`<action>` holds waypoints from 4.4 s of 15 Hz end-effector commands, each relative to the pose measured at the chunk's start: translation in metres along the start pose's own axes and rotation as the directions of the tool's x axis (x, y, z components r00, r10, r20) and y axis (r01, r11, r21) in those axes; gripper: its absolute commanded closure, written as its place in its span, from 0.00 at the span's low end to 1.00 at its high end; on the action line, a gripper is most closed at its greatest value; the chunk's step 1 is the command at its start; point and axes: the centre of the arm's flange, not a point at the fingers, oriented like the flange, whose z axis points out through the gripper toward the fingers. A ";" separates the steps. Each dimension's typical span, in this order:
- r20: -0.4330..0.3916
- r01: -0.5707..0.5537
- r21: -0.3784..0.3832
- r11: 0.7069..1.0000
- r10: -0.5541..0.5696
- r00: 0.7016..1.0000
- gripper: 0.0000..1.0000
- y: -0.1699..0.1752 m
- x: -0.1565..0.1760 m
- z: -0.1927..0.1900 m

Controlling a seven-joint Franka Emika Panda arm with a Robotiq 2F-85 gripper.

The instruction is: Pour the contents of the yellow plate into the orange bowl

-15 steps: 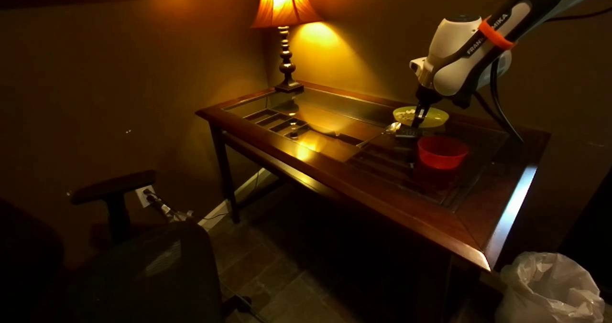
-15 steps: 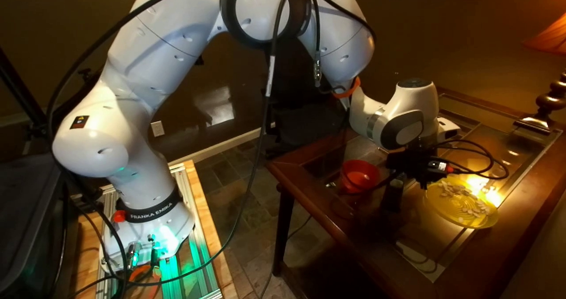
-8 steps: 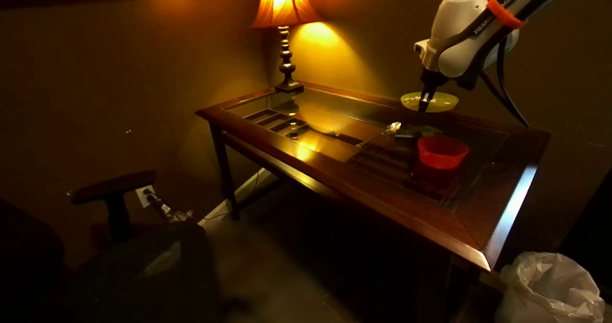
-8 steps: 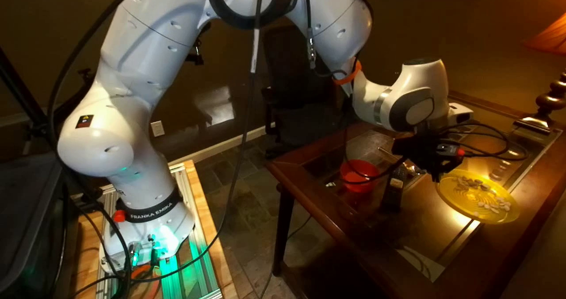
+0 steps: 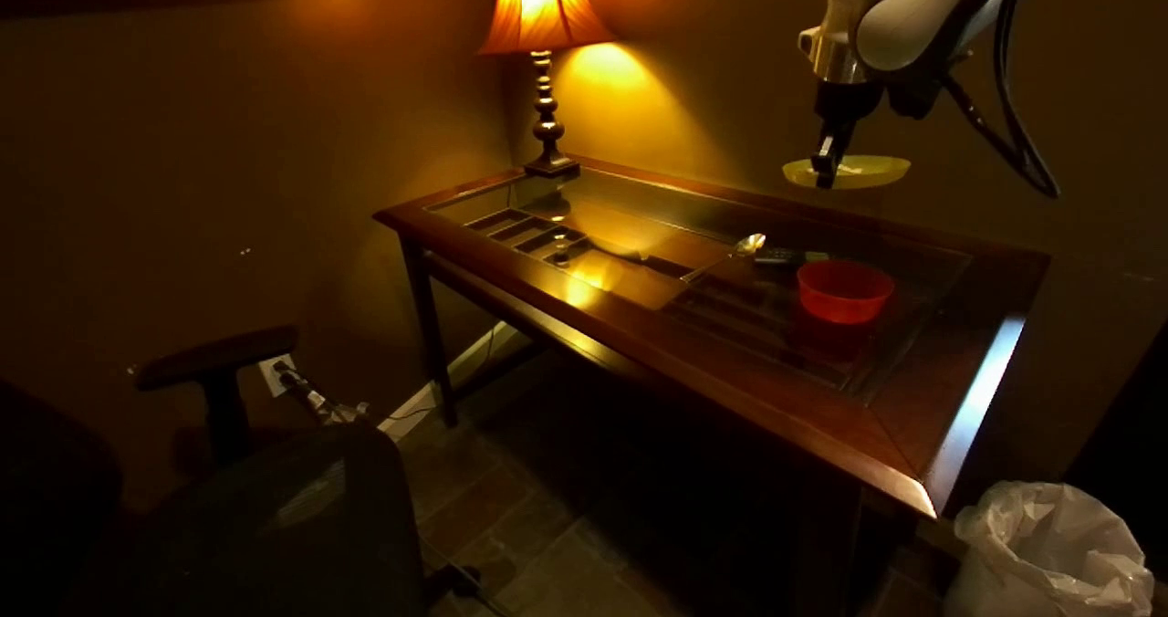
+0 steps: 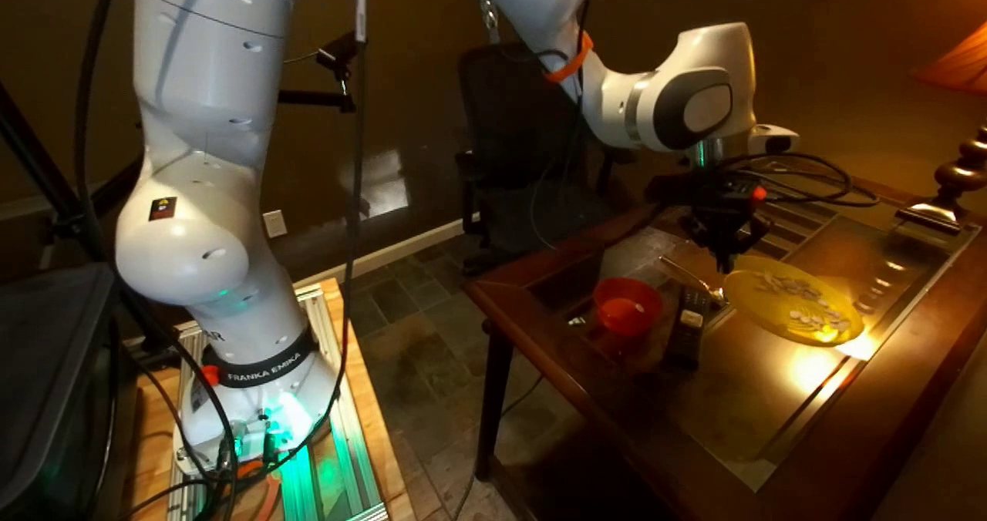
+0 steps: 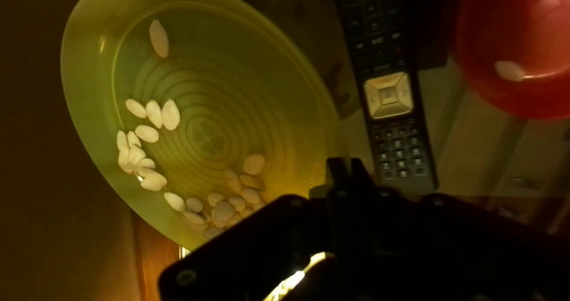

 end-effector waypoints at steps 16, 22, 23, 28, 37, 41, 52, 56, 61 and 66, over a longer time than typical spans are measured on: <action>0.145 0.011 0.313 0.950 -0.059 0.988 0.96 -0.090 -0.096 -0.135; 0.152 0.034 0.338 0.941 -0.090 0.984 0.99 -0.100 -0.093 -0.123; 0.156 0.042 0.344 0.938 -0.101 0.983 0.99 -0.103 -0.092 -0.120; 0.150 0.096 0.374 0.922 -0.162 0.975 0.99 -0.124 -0.087 -0.106; 0.162 0.092 0.504 0.859 -0.199 0.967 0.99 -0.123 -0.080 -0.084; 0.163 0.090 0.542 0.836 -0.209 0.964 0.99 -0.117 -0.075 -0.078; 0.183 0.141 0.629 0.765 -0.322 0.929 0.99 -0.095 -0.047 -0.068; 0.196 0.143 0.679 0.720 -0.366 0.910 0.99 -0.092 -0.039 -0.065; 0.192 0.145 0.711 0.688 -0.388 0.901 0.99 -0.081 -0.033 -0.062; 0.184 0.140 0.738 0.660 -0.396 0.899 0.99 -0.065 -0.024 -0.055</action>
